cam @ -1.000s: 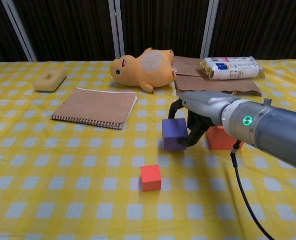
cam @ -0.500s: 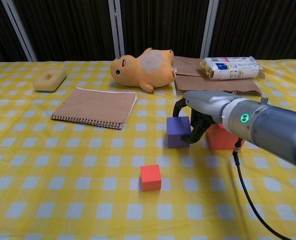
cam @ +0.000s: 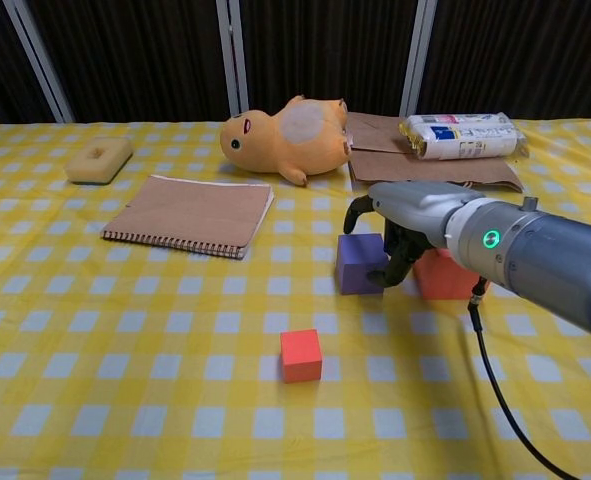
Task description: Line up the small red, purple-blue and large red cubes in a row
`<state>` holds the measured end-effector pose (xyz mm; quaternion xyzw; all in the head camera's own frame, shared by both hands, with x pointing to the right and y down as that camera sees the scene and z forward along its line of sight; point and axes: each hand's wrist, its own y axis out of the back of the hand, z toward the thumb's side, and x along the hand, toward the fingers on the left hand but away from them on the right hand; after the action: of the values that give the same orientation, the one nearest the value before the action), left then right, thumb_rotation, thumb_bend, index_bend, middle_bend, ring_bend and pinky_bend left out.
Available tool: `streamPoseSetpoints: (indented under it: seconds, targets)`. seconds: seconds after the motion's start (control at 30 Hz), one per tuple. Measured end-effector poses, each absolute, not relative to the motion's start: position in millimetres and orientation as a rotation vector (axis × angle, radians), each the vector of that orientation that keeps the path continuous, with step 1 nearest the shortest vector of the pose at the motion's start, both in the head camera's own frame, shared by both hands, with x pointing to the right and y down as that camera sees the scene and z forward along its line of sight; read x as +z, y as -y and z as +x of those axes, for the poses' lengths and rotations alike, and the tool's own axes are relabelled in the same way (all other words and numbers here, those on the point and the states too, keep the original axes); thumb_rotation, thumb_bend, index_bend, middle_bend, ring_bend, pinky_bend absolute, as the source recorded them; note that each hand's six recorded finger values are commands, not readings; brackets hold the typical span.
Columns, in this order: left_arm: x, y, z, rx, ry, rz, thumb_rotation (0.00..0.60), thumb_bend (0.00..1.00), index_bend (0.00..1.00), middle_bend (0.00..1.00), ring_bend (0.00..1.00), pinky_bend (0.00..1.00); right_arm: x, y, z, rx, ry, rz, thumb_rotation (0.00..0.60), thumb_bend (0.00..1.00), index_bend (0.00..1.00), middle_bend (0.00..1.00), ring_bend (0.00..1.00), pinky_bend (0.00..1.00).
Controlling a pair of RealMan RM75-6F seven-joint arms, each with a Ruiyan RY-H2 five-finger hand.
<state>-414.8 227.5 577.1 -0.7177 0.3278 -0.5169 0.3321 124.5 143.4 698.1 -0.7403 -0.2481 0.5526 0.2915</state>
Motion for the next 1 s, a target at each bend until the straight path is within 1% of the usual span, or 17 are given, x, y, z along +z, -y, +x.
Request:
streamPoseSetpoints:
  seconds: [0.1, 0.33, 0.43, 0.47, 0.57, 0.67, 0.8, 1.0]
  targets:
    - [577.0, -227.4, -414.6, -1.35, -0.857, -1.876, 0.6, 0.0, 0.0, 0.0, 0.0, 0.0, 695.3, -144.2, 123.6, 1.466, 0.66, -1.973, 0.6, 0.45, 0.09, 1.0, 1.0, 1.0]
    - [576.6, -227.4, -414.8, -1.348, -0.861, -1.876, 0.6, 0.0, 0.0, 0.0, 0.0, 0.0, 687.4, -148.9, 121.5, 1.447, 0.654, -1.977, 0.6, 0.45, 0.06, 1.0, 1.0, 1.0]
    - [576.7, -227.5, -414.6, -1.348, -0.859, -1.879, 0.6, 0.0, 0.0, 0.0, 0.0, 0.0, 683.2, -155.1, 120.3, 1.436, 0.633, -1.982, 0.6, 0.5, 0.03, 1.0, 1.0, 1.0]
    - [576.7, -227.4, -414.5, -1.347, -0.858, -1.878, 0.6, 0.0, 0.0, 0.0, 0.0, 0.0, 681.8, -158.3, 119.7, 1.434, 0.617, -1.983, 0.6, 0.53, 0.03, 1.0, 1.0, 1.0]
    - [576.6, -227.4, -414.2, -1.346, -0.857, -1.876, 0.6, 0.0, 0.0, 0.0, 0.0, 0.0, 679.9, -165.5, 118.0, 1.438, 0.565, -1.98, 0.6, 0.58, 0.03, 1.0, 1.0, 1.0]
    - [576.6, -227.3, -414.2, -1.347, -0.859, -1.876, 0.6, 0.0, 0.0, 0.0, 0.0, 0.0, 677.6, -170.9, 113.9, 1.44, 0.506, -1.969, 0.6, 0.6, 0.03, 1.0, 1.0, 1.0]
    - [576.9, -227.2, -414.3, -1.348, -0.86, -1.876, 0.6, 0.0, 0.0, 0.0, 0.0, 0.0, 675.5, -175.8, 108.0, 1.446, 0.448, -1.96, 0.6, 0.61, 0.05, 1.0, 1.0, 1.0]
    - [576.9, -227.1, -414.5, -1.347, -0.861, -1.878, 0.6, 0.0, 0.0, 0.0, 0.0, 0.0, 677.8, -181.8, 102.9, 1.459, 0.426, -1.971, 0.6, 0.61, 0.06, 1.0, 1.0, 1.0]
